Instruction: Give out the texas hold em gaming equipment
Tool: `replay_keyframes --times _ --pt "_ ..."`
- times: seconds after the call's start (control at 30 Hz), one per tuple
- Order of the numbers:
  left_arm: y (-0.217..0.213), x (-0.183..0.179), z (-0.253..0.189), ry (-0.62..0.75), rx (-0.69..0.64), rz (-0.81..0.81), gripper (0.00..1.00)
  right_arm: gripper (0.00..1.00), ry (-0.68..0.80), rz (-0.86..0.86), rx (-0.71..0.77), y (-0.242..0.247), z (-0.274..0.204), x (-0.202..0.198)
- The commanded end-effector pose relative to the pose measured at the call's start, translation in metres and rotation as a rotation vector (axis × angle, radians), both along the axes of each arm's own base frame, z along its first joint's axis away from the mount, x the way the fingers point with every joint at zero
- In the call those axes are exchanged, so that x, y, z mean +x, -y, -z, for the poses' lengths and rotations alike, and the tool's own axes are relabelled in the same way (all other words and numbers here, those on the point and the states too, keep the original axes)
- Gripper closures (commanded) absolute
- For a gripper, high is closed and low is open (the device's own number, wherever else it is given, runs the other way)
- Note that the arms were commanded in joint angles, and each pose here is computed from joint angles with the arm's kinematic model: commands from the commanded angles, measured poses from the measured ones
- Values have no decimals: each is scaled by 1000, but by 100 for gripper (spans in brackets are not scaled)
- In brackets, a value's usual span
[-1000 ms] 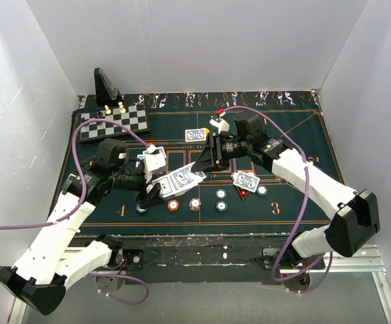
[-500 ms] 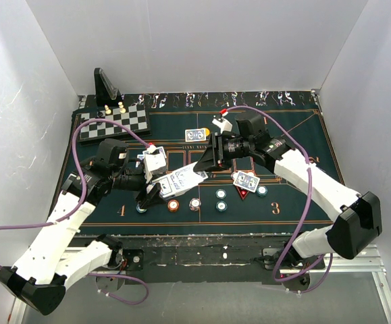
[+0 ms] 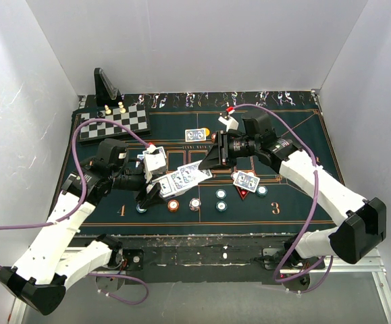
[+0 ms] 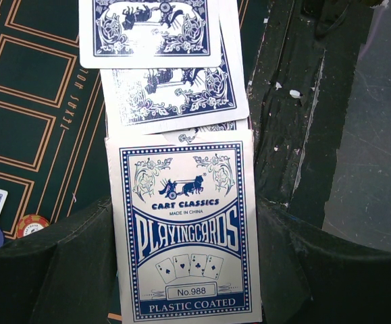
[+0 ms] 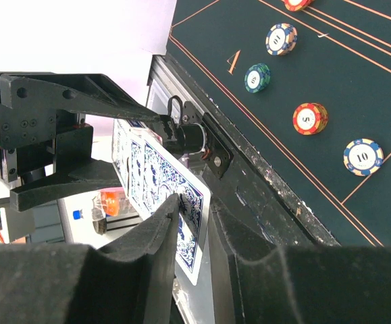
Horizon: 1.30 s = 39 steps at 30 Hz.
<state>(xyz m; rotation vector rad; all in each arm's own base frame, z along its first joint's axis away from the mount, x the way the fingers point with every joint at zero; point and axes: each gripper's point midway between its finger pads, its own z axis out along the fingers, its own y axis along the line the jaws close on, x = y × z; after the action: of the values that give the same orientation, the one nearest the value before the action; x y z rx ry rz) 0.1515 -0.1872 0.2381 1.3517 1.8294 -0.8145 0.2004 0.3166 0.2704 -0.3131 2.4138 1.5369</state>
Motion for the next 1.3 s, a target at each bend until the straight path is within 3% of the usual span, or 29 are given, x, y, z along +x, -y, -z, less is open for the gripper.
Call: replay_keyframes --times 0.0,0.5,0.67,0.9,1.27 --pt "4 3 -13 42 -42 11 95 70 88 7 37 6 -30 2" --pt "4 3 -14 43 -46 8 96 72 120 7 38 18 -48 6" --pt "4 3 -14 44 -46 8 96 80 119 11 31 18 -47 7" --pt "4 3 -13 43 -44 7 96 99 103 17 37 20 -49 10" --pt "3 3 -13 48 -42 7 97 99 31 7 213 20 -73 20"
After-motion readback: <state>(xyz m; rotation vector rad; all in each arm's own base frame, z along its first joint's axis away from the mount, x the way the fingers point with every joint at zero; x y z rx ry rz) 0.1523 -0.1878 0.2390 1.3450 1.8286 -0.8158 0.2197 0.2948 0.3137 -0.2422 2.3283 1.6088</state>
